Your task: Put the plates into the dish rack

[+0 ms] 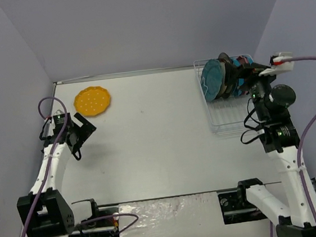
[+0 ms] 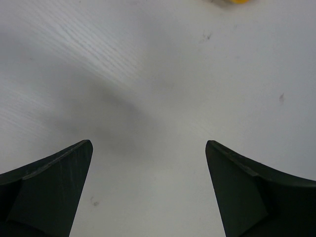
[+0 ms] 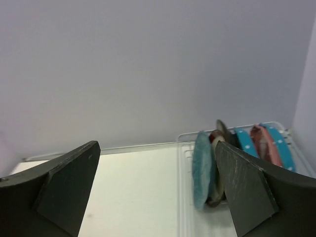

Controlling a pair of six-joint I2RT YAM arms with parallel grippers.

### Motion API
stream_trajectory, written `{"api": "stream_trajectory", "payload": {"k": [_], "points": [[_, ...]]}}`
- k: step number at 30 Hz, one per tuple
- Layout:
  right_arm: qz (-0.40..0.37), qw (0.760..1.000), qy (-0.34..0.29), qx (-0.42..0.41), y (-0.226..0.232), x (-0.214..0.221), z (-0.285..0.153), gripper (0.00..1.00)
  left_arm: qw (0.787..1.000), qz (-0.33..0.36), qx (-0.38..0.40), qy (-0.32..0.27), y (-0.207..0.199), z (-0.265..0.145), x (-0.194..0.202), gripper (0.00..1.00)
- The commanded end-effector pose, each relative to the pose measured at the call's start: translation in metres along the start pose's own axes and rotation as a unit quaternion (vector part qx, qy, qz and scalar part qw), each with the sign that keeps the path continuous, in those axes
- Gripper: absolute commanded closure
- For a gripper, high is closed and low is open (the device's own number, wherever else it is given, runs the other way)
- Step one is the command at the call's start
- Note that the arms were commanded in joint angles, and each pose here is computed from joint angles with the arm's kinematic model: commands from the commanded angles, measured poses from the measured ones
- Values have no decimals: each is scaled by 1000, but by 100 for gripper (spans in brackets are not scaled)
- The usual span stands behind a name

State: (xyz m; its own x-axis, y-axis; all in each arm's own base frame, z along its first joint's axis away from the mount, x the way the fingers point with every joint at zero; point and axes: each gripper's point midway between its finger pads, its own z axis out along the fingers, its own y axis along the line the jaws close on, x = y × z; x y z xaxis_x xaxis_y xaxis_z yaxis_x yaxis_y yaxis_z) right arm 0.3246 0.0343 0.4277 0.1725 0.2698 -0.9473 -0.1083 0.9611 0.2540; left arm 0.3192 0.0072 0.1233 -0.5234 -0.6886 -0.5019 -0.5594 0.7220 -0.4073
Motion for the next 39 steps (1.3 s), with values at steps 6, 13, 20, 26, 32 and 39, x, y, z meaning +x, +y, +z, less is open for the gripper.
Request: {"api": "stream_trajectory", "payload": {"k": [6, 13, 20, 26, 32, 39], "points": [[133, 986, 39, -93, 36, 45, -33, 0, 994, -102, -21, -44, -36, 80, -86, 3], [138, 981, 68, -116, 46, 67, -47, 0, 991, -98, -85, -33, -38, 126, -123, 3], [132, 980, 85, -124, 47, 82, -51, 0, 986, -103, -132, -12, -33, 158, -132, 5], [131, 980, 91, -119, 46, 87, -50, 0, 985, -98, -143, -1, -30, 172, -130, 11], [142, 979, 99, -110, 43, 93, -50, 0, 981, -86, -171, 16, -18, 177, -123, 23], [143, 979, 98, -105, 41, 94, -51, 0, 980, -78, -183, 24, -15, 184, -121, 50]]}}
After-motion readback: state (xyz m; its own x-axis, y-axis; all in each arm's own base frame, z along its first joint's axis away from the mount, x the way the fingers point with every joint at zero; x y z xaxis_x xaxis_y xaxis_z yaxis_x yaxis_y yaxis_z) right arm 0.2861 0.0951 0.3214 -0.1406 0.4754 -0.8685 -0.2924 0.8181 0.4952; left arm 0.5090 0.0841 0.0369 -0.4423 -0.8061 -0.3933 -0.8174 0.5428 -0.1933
